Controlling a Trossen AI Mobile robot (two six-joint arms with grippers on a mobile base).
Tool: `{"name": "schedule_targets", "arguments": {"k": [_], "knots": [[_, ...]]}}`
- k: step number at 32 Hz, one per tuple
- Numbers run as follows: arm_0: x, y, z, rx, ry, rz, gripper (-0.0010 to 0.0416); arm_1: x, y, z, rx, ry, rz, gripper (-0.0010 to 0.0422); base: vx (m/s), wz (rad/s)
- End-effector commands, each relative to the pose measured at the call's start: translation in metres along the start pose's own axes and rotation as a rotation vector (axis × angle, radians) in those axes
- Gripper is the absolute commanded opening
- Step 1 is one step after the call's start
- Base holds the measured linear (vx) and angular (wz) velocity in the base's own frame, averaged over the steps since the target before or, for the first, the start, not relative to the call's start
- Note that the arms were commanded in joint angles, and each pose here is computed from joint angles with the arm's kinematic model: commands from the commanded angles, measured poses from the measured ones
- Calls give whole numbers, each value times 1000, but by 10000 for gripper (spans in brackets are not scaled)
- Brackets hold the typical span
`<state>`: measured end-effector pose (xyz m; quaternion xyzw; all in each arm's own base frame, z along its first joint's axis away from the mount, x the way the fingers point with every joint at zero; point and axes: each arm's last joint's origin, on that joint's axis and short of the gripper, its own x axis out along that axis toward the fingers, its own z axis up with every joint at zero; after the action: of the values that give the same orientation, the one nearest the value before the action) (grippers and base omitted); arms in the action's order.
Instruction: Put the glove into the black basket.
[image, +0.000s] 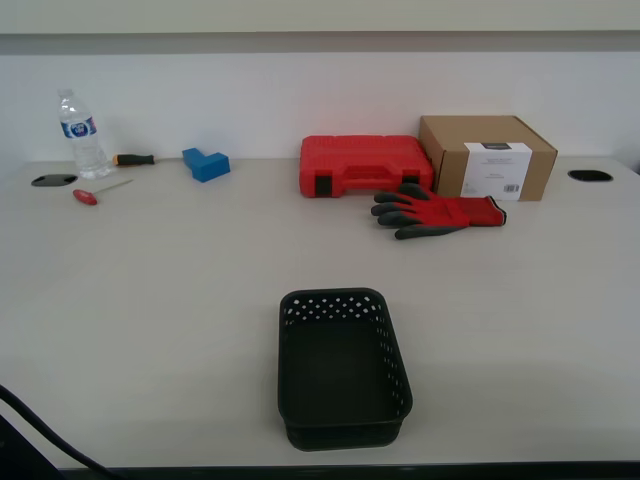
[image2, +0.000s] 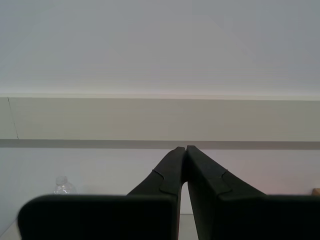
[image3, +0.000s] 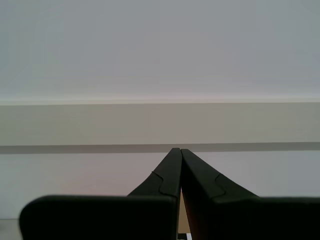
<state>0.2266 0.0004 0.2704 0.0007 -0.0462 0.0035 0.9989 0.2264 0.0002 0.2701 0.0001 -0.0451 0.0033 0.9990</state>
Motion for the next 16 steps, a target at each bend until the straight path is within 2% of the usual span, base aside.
{"name": "schedule_targets", "arguments": {"k": [1,16], "knots": [[0,0,1,1,-4,0,1,0,0,1,0,-4,1,0,0,0],[0,0,1,2,-4,-2,1,0,0,0,0,-3,1,0,0,0]]}}
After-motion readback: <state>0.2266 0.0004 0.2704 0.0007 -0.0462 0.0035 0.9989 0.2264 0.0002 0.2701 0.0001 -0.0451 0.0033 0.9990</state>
